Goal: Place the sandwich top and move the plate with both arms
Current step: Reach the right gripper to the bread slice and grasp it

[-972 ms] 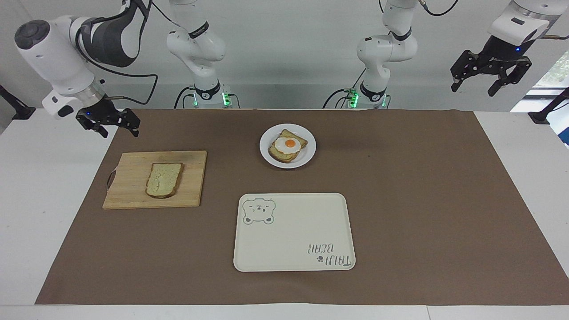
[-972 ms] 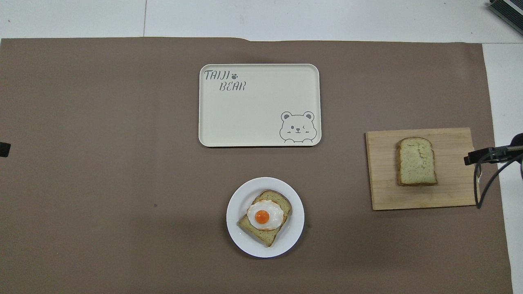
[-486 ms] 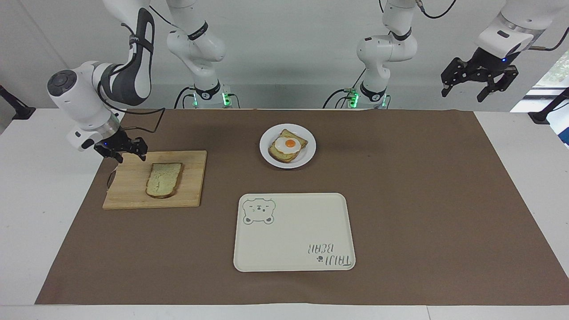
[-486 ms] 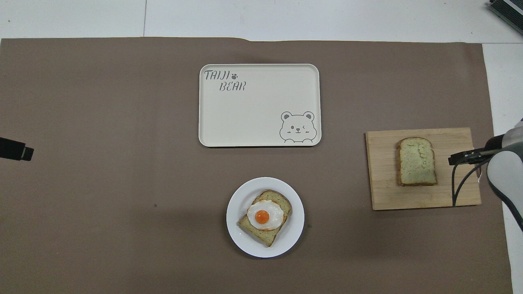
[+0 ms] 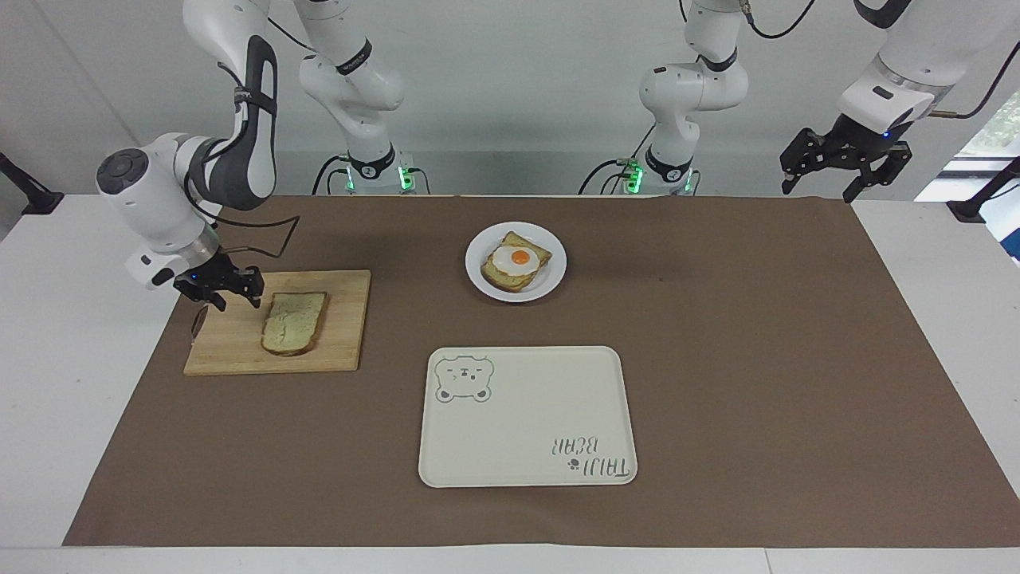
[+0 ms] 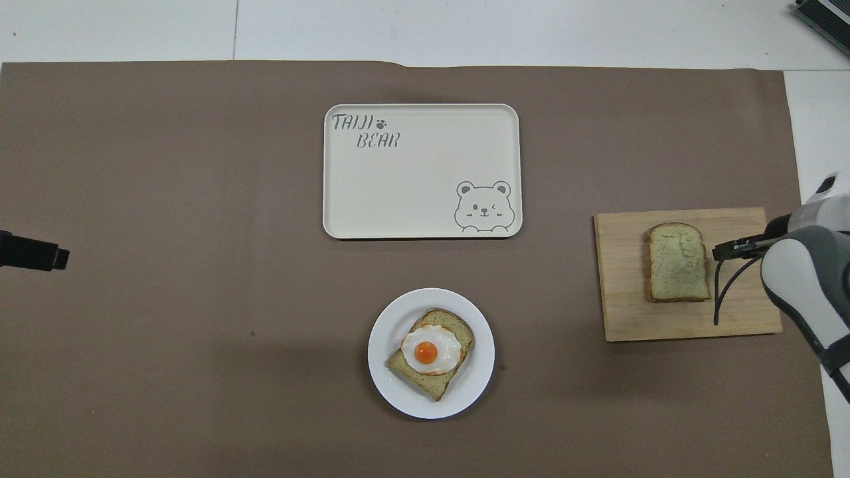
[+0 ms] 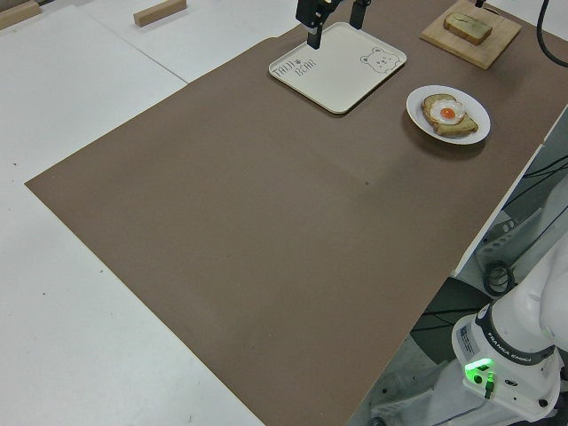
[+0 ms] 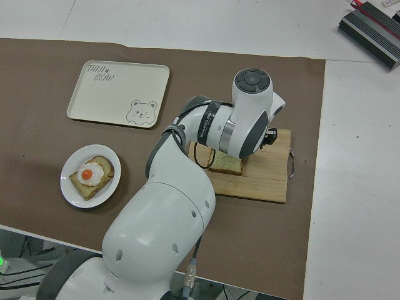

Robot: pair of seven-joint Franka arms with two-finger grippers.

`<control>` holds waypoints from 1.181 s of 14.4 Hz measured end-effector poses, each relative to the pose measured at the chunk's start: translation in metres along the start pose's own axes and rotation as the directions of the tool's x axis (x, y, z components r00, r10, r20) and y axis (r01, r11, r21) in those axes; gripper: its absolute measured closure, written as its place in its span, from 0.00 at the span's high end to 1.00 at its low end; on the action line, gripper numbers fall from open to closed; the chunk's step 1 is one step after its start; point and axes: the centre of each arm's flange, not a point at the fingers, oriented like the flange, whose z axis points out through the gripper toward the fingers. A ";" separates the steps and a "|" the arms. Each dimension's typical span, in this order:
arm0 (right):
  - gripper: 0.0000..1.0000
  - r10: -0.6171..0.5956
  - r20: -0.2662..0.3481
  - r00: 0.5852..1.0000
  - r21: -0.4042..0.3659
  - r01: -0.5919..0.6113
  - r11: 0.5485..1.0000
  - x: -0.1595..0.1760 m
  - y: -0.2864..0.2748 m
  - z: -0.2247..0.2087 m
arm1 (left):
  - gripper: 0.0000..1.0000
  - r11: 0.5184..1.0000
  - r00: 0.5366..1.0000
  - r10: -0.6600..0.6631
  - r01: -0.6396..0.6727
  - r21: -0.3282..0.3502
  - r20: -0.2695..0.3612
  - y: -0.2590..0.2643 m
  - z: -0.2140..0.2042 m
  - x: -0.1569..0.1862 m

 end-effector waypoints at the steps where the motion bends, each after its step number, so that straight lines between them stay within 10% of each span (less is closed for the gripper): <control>1: 0.58 -0.006 -0.018 1.000 0.013 0.006 1.000 0.001 -0.001 0.006 | 1.00 1.000 1.000 0.001 -0.001 0.001 -0.002 0.001 -0.001 -0.001; 7: 0.45 -0.003 -0.047 0.999 0.058 0.006 0.998 0.000 -0.017 0.049 | 1.00 1.000 1.000 0.002 -0.002 0.001 -0.002 0.001 -0.001 -0.001; 10: 0.19 -0.003 -0.051 0.999 0.059 0.006 0.998 -0.001 -0.019 0.049 | 1.00 1.000 1.000 0.003 -0.003 0.001 -0.002 0.002 -0.001 -0.001; 17: 0.13 -0.003 0.022 1.000 0.110 0.000 0.994 0.000 -0.012 0.007 | 1.00 1.000 1.000 0.004 -0.004 0.001 -0.002 0.003 -0.001 0.000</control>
